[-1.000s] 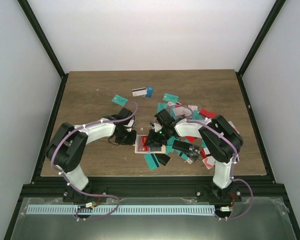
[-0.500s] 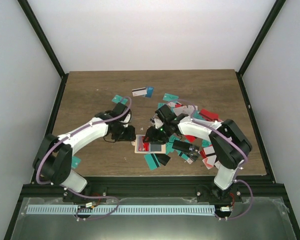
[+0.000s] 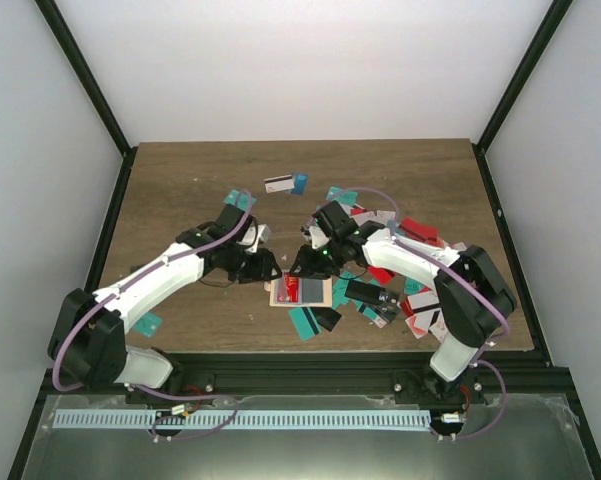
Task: Put the credit cards into the card holder
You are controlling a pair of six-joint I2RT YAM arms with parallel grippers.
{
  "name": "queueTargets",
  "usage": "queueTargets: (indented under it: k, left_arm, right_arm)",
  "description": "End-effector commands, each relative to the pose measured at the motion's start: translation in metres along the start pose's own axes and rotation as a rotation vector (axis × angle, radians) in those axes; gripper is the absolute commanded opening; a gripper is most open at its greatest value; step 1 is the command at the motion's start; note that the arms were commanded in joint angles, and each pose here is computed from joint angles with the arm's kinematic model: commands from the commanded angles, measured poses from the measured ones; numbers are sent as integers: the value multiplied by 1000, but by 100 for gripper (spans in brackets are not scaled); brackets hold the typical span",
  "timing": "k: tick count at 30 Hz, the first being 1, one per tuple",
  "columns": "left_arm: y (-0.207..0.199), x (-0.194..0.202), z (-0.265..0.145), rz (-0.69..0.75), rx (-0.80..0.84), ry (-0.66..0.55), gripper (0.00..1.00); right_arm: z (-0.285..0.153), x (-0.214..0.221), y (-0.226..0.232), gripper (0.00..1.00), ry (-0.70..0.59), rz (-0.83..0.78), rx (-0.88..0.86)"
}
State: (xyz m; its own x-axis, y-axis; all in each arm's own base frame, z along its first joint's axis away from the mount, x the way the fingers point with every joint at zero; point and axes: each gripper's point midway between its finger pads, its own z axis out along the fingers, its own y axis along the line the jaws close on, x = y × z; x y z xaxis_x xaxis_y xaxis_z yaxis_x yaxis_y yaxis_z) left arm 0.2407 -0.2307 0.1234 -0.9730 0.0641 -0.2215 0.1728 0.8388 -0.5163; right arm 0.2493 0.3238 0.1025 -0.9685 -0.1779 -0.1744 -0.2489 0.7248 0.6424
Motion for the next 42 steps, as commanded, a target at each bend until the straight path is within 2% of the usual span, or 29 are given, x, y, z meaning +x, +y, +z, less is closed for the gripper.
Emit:
queueTargets:
  k: [1,6,11,19,32,38,42]
  left_arm:
    - [-26,12,9,-7,158,57,42]
    - [-30,20,31,0,170,129,41]
    - [-9,19,46,-27,43,147,43]
    - [13,21,63,-37,-45,165,51]
    - [26,23,85,-20,-59,184,55]
    - [42,24,85,-12,-144,181,61]
    - [41,26,86,-9,-133,183,64]
  right_arm:
    - [6,-4,3,26,4,-11,-5]
    - [18,-2,-8,16,21,10,1]
    - [33,2,-17,11,52,33,-10]
    - [48,9,-35,10,86,49,7]
    - [63,25,-58,7,142,60,35]
    - [66,32,-65,5,158,66,49]
    - [67,37,-68,3,167,71,47]
